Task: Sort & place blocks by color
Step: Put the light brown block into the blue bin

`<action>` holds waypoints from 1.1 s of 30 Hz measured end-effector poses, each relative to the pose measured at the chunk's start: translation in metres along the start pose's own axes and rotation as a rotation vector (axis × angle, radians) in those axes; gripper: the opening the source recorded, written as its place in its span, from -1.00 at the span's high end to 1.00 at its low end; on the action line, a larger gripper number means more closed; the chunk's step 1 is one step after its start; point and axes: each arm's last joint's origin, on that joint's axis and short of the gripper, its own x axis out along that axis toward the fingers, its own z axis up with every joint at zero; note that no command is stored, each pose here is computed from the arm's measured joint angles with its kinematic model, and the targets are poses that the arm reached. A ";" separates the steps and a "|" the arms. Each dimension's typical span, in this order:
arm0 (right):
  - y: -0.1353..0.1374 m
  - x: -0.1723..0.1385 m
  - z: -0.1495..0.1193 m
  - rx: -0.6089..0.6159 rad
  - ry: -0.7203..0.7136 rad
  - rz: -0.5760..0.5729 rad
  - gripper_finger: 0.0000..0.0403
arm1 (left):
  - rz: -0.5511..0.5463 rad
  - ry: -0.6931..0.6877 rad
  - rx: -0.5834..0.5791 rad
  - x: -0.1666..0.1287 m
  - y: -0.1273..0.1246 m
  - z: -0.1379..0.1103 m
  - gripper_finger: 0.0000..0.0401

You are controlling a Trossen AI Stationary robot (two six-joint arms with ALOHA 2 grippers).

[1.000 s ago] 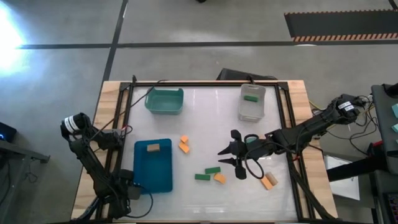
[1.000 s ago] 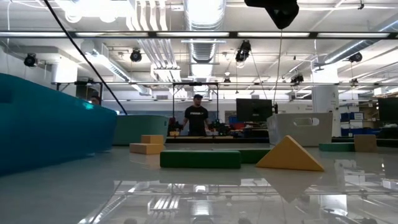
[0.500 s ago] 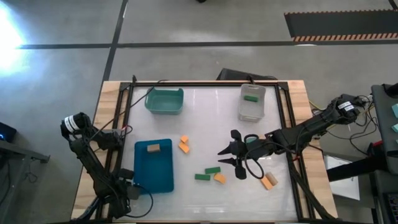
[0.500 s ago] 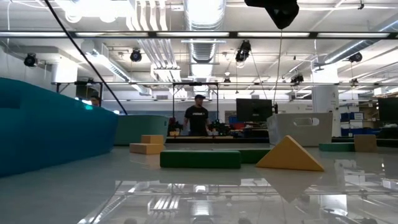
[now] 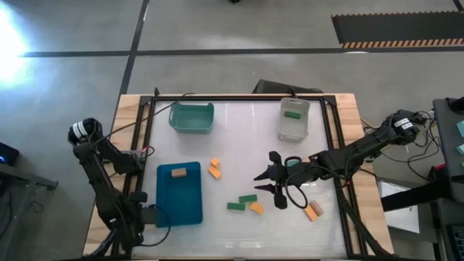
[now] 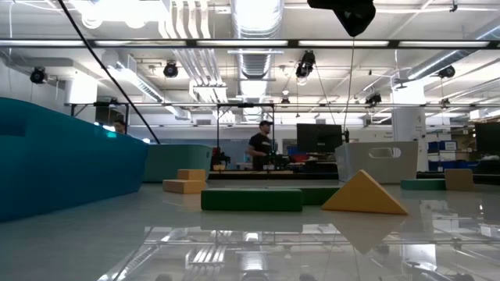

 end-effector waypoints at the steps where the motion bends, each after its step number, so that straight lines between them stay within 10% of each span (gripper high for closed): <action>1: 0.000 0.000 0.000 0.000 0.001 0.000 0.41 | -0.030 0.004 -0.009 0.002 -0.002 -0.001 0.81; 18: 0.000 0.000 0.000 -0.001 0.004 -0.001 0.41 | 0.035 0.048 0.012 0.051 -0.016 0.004 -0.28; 33: 0.000 0.000 0.000 -0.001 0.004 -0.001 0.41 | 0.116 0.082 0.013 0.074 -0.017 0.006 -0.20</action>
